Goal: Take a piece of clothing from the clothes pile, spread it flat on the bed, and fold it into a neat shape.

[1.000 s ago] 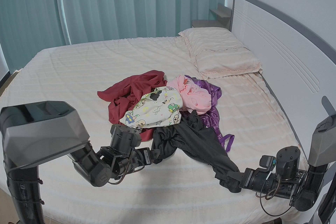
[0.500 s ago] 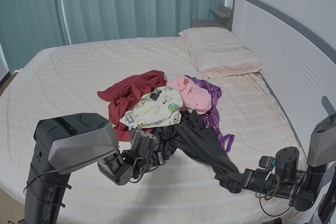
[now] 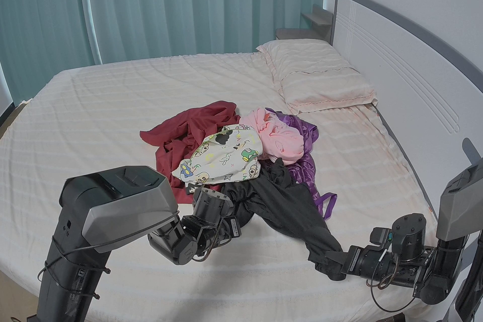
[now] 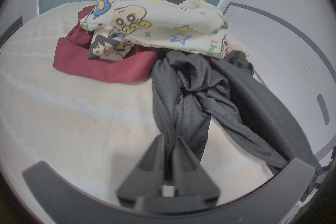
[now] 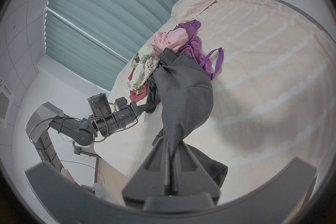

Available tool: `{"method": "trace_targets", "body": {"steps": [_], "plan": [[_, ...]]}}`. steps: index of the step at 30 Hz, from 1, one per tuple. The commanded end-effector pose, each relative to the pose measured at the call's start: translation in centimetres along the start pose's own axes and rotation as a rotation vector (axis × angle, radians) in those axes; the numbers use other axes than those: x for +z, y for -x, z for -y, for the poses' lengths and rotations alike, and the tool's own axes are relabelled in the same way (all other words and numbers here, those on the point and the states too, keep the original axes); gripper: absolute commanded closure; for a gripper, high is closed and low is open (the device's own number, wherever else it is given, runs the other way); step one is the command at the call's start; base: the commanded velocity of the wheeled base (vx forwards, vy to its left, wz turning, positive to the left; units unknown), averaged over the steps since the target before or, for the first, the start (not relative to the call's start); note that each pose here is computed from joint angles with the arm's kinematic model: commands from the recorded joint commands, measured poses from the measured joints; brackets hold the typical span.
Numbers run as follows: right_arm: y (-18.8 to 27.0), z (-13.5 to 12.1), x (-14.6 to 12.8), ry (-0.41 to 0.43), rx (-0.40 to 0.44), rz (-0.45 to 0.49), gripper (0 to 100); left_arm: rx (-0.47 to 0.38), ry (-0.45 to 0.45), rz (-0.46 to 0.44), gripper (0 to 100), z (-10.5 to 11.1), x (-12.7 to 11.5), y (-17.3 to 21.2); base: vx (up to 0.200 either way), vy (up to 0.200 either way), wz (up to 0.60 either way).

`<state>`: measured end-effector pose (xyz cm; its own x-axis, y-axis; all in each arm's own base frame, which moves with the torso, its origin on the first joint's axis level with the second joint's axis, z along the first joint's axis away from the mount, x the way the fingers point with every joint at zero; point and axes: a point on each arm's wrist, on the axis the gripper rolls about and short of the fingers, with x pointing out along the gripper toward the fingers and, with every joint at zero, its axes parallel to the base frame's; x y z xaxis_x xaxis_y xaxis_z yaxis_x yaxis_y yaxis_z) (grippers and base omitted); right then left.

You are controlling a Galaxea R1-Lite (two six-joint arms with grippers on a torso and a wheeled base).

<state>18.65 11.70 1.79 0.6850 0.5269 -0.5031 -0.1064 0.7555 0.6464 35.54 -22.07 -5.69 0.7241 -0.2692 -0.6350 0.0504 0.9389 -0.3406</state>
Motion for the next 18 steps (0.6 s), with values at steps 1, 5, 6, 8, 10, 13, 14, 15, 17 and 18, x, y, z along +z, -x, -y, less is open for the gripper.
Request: {"method": "trace_targets", "body": {"steps": [1,5,6,8,10,13,14,15,17,18], "plan": [[0.3,0.2,-0.2,-0.001,-0.009,-0.01,100,0.018,0.003,-0.002,100,-0.2,0.0,0.2,0.0,0.0,0.0],[0.2,0.2,-0.3,-0.002,-0.01,-0.009,100,0.023,0.081,0.01,100,-0.6,0.3,1.7,0.0,0.0,0.0],[0.2,0.1,-0.3,0.0,-0.01,-0.009,100,0.004,0.117,0.027,100,-0.5,0.9,2.5,0.0,0.0,0.0],[0.4,-0.1,0.0,0.001,0.004,0.005,100,-0.046,0.191,0.054,100,-0.3,1.8,5.0,0.0,0.0,0.0],[1.0,-1.0,0.7,0.006,0.06,0.039,100,-0.105,0.228,0.089,100,-0.1,2.5,8.0,0.0,0.0,0.0],[1.8,-2.7,1.3,0.021,0.156,0.074,100,-0.198,0.236,0.134,100,-0.3,2.7,12.7,0.0,0.0,0.0],[2.0,-3.3,1.3,0.033,0.182,0.084,100,-0.238,0.238,0.155,100,-0.3,2.8,14.5,0.0,0.0,0.0],[2.2,-3.8,1.5,0.043,0.205,0.102,100,-0.268,0.241,0.174,100,-0.6,2.9,16.1,0.0,0.0,0.0],[2.9,-5.3,2.4,0.06,0.277,0.167,100,-0.302,0.242,0.208,100,-1.1,2.9,18.5,0.0,0.0,0.0],[3.3,-5.8,2.8,0.064,0.304,0.193,100,-0.311,0.244,0.22,100,-1.2,2.9,19.3,0.0,0.0,0.0]]}}
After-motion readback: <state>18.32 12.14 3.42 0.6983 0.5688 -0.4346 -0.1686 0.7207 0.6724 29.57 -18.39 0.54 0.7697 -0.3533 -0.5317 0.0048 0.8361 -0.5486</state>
